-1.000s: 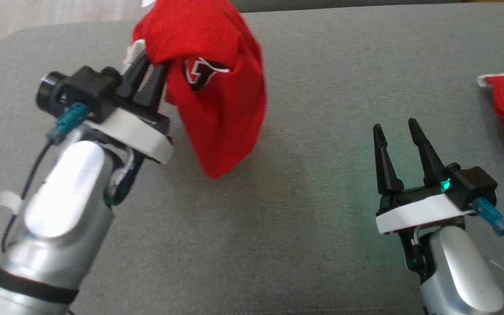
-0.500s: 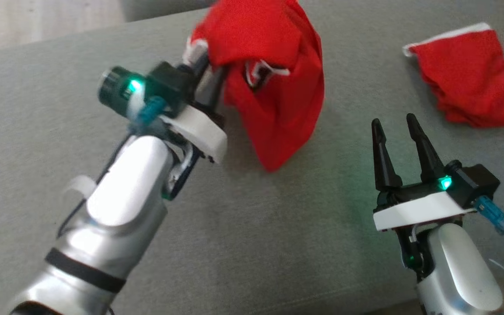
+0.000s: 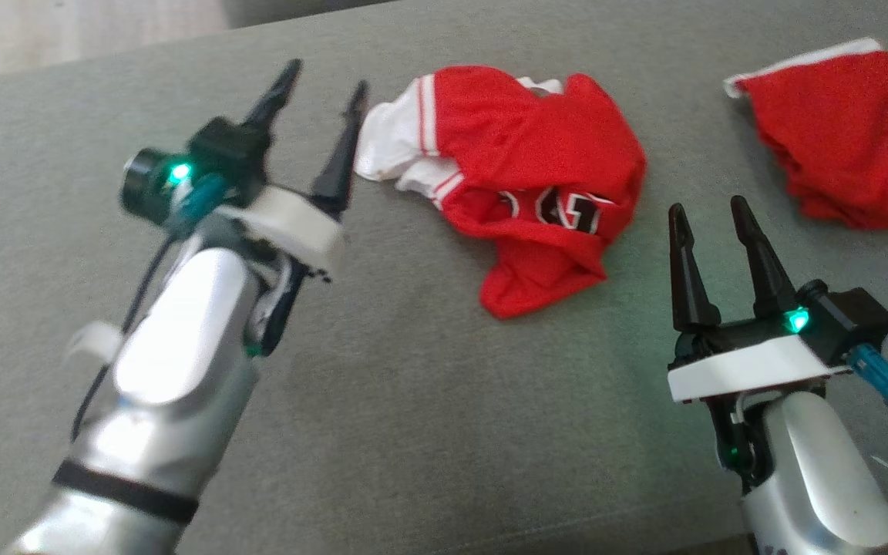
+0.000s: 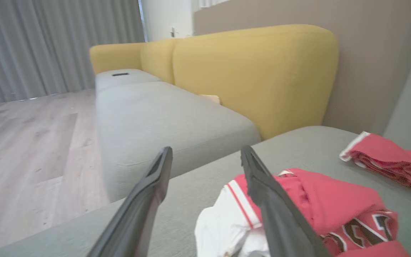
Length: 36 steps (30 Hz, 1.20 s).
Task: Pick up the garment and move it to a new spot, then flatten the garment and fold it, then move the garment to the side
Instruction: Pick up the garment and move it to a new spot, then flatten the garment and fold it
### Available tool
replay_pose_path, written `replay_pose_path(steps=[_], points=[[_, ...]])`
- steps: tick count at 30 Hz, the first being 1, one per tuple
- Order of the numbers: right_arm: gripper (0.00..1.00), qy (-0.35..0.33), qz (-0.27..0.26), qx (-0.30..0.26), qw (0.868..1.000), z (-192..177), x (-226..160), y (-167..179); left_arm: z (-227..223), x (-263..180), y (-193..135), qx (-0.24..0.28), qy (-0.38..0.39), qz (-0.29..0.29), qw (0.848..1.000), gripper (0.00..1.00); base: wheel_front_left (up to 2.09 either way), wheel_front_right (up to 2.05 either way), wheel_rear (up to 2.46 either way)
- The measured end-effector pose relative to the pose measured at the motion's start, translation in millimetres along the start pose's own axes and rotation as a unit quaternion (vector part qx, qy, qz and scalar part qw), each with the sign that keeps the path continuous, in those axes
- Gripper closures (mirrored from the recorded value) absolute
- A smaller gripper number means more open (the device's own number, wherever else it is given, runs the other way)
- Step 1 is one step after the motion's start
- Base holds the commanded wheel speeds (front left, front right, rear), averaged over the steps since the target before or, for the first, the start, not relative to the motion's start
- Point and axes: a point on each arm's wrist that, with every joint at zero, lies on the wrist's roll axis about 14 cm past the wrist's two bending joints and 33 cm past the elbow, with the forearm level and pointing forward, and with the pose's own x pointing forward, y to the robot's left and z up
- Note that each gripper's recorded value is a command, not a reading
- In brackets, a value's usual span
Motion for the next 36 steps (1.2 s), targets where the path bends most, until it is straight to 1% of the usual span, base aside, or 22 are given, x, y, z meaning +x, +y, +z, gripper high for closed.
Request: replay_pose_path(steps=[1,2,3,4,6,10,13,16,18,21,24,27,33,36], points=[[0.00,-0.001,0.006,-0.001,1.000,0,2,4,4,-7,11,-0.002,-0.007,0.018,1.000,0.00,0.00,0.00,0.00],[0.00,-0.002,0.019,-0.003,1.000,1,6,12,5,-24,28,-0.006,-0.010,0.046,0.999,0.00,0.00,0.00,0.00],[0.00,-0.003,0.024,-0.005,1.000,1,8,16,4,-35,36,-0.008,-0.009,0.061,0.998,0.00,0.00,0.00,0.00],[0.00,-0.003,0.024,-0.005,1.000,1,8,16,4,-35,36,-0.008,-0.009,0.061,0.998,0.00,0.00,0.00,0.00],[0.00,-0.004,0.036,-0.006,0.999,1,11,24,1,-58,50,-0.015,-0.006,0.094,0.995,0.00,0.00,0.00,0.00],[0.00,0.007,0.058,-0.008,0.998,-7,10,40,-4,-101,65,-0.022,0.000,0.140,0.990,0.00,0.00,0.00,0.00],[0.00,0.015,0.072,-0.005,0.997,-12,6,51,-9,-132,72,-0.037,0.006,0.176,0.984,0.00,0.00,0.00,0.00],[0.00,0.022,0.087,-0.004,0.996,-17,5,62,-21,-155,66,-0.063,0.018,0.199,0.978,0.00,0.00,0.00,0.00],[0.00,0.025,0.097,-0.008,0.995,-19,6,68,-29,-165,59,-0.078,0.027,0.205,0.975,0.00,0.00,0.00,0.00],[0.00,0.039,0.116,-0.023,0.992,-26,8,79,-29,-172,60,-0.091,0.023,0.219,0.971,0.00,0.00,0.00,0.00],[0.00,0.084,0.141,-0.042,0.986,-46,8,93,-27,-172,61,-0.087,0.020,0.217,0.972,0.00,0.00,0.00,0.00],[0.00,0.126,0.174,-0.074,0.974,-63,15,109,-28,-174,63,-0.088,0.020,0.221,0.971,0.00,0.00,0.00,0.00],[0.00,0.161,0.221,-0.128,0.953,-75,48,132,-31,-180,76,-0.086,0.024,0.236,0.968,0.00,0.00,0.00,0.00],[0.00,0.186,0.233,-0.151,0.943,-86,62,138,-35,-189,81,-0.087,0.032,0.249,0.964,0.00,0.00,0.00,0.00]])
